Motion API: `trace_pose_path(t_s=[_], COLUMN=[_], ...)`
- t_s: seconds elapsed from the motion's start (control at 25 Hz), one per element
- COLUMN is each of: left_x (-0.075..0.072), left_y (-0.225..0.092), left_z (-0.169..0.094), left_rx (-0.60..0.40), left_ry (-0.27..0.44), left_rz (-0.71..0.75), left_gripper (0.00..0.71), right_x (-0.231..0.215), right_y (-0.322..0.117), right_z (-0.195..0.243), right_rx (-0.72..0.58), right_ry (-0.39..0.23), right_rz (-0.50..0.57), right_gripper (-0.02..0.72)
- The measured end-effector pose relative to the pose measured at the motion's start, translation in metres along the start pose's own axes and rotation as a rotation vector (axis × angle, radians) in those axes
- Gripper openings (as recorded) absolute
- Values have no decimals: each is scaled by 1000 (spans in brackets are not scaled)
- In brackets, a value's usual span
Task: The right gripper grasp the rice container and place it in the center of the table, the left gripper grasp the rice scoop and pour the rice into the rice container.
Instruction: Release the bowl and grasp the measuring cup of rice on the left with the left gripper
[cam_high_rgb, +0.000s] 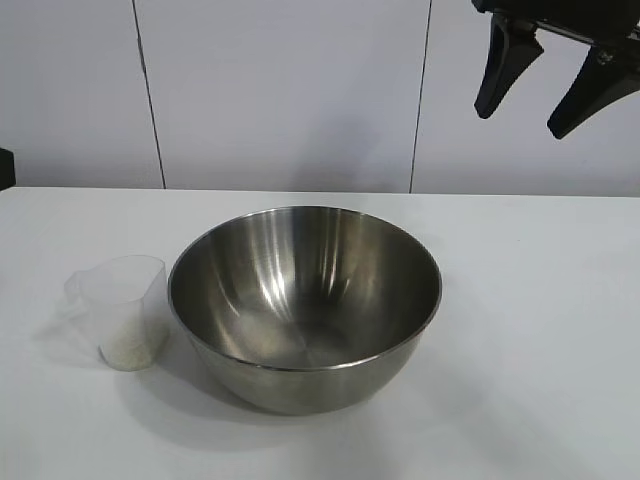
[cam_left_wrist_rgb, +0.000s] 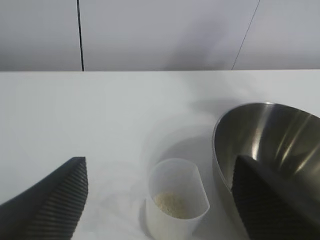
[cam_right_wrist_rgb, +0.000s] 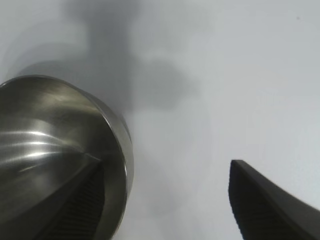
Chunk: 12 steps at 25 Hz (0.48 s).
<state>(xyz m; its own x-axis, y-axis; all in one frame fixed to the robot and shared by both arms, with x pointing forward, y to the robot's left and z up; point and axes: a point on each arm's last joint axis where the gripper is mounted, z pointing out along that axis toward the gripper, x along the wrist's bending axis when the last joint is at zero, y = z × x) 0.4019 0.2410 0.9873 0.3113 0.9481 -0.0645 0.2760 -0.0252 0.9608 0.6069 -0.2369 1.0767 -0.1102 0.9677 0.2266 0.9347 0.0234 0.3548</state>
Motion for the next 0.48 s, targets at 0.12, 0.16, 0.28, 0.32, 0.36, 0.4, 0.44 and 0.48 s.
trace_pose_path(t_s=[0.12, 0.16, 0.28, 0.32, 0.36, 0.4, 0.44, 0.48], left_x=[1, 1, 2, 2, 3, 3, 4, 4], left_y=[-4, -6, -15, -18, -21, -26, -30, -34], left_z=[-2, -2, -5, -6, -8, -10, -12, -14], left_rx=[-4, 1, 16, 16, 17, 20, 27, 29], left_ry=[3, 3, 6, 7, 8, 10, 11, 12], left_rz=[9, 9, 16, 19, 23, 27, 32, 41], left_gripper=[573, 573, 573, 573, 573, 573, 573, 573], right_x=[0, 0, 0, 0, 0, 0, 0, 0], right_y=[0, 0, 0, 0, 0, 0, 0, 0], right_z=[0, 0, 0, 0, 0, 0, 0, 0], right_rx=[0, 0, 0, 0, 0, 0, 0, 0], right_ry=[0, 0, 0, 0, 0, 0, 0, 0], right_rz=[0, 0, 0, 0, 0, 0, 0, 0], right_gripper=[487, 487, 487, 487, 487, 487, 487, 487])
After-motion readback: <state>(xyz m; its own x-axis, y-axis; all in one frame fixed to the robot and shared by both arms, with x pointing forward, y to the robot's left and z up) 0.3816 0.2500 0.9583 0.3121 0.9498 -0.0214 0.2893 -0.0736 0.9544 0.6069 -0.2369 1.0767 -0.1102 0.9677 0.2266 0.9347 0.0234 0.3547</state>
